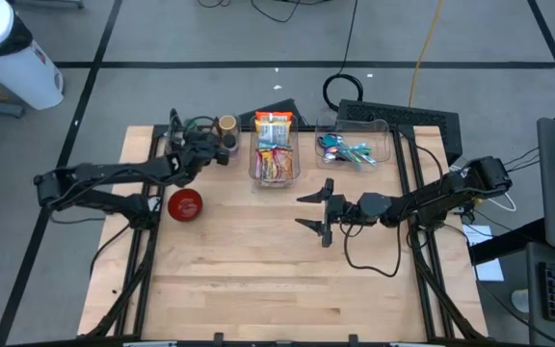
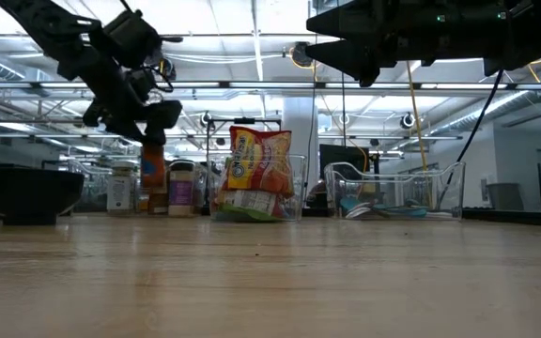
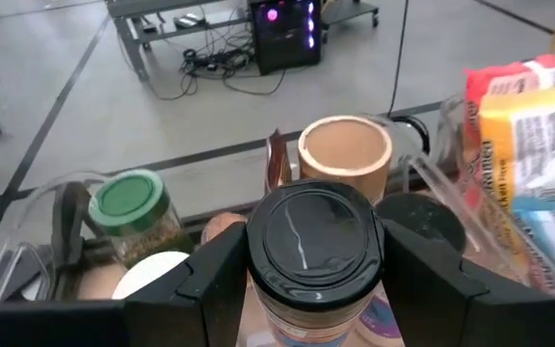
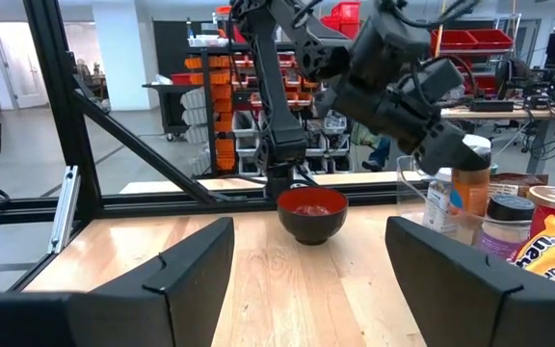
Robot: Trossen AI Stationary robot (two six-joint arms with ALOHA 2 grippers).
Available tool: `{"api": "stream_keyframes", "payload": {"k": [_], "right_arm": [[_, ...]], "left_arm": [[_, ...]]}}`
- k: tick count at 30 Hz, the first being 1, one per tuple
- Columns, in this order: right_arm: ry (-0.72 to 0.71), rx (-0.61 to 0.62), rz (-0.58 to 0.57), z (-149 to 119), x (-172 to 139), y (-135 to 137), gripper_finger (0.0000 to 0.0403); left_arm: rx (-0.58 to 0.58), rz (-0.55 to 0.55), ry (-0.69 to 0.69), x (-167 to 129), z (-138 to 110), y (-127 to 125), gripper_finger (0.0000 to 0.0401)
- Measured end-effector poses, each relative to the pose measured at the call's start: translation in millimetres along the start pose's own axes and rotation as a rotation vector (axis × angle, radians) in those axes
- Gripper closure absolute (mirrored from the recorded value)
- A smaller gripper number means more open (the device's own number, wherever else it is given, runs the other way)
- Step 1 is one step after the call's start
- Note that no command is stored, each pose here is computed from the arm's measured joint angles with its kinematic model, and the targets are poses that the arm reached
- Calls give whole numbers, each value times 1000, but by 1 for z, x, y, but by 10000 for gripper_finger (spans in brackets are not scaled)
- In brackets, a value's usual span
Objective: Pick & Place Food Item
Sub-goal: Put the orange seasoning bottle into the left transparent bin
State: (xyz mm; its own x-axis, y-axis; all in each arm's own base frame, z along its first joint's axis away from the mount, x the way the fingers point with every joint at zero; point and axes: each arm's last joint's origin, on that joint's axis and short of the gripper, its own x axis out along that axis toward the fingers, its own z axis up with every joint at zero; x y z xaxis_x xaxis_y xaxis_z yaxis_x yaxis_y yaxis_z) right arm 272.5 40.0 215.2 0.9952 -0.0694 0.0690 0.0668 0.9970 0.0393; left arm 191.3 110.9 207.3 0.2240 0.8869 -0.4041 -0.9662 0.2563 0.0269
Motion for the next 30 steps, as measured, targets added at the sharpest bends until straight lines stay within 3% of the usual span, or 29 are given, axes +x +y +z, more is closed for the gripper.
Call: {"api": "stream_keyframes", "payload": {"k": [30], "right_arm": [[3, 0, 0, 0, 0, 0, 140]], "left_arm": [[-57, 109, 101, 35, -34, -13, 194]]}}
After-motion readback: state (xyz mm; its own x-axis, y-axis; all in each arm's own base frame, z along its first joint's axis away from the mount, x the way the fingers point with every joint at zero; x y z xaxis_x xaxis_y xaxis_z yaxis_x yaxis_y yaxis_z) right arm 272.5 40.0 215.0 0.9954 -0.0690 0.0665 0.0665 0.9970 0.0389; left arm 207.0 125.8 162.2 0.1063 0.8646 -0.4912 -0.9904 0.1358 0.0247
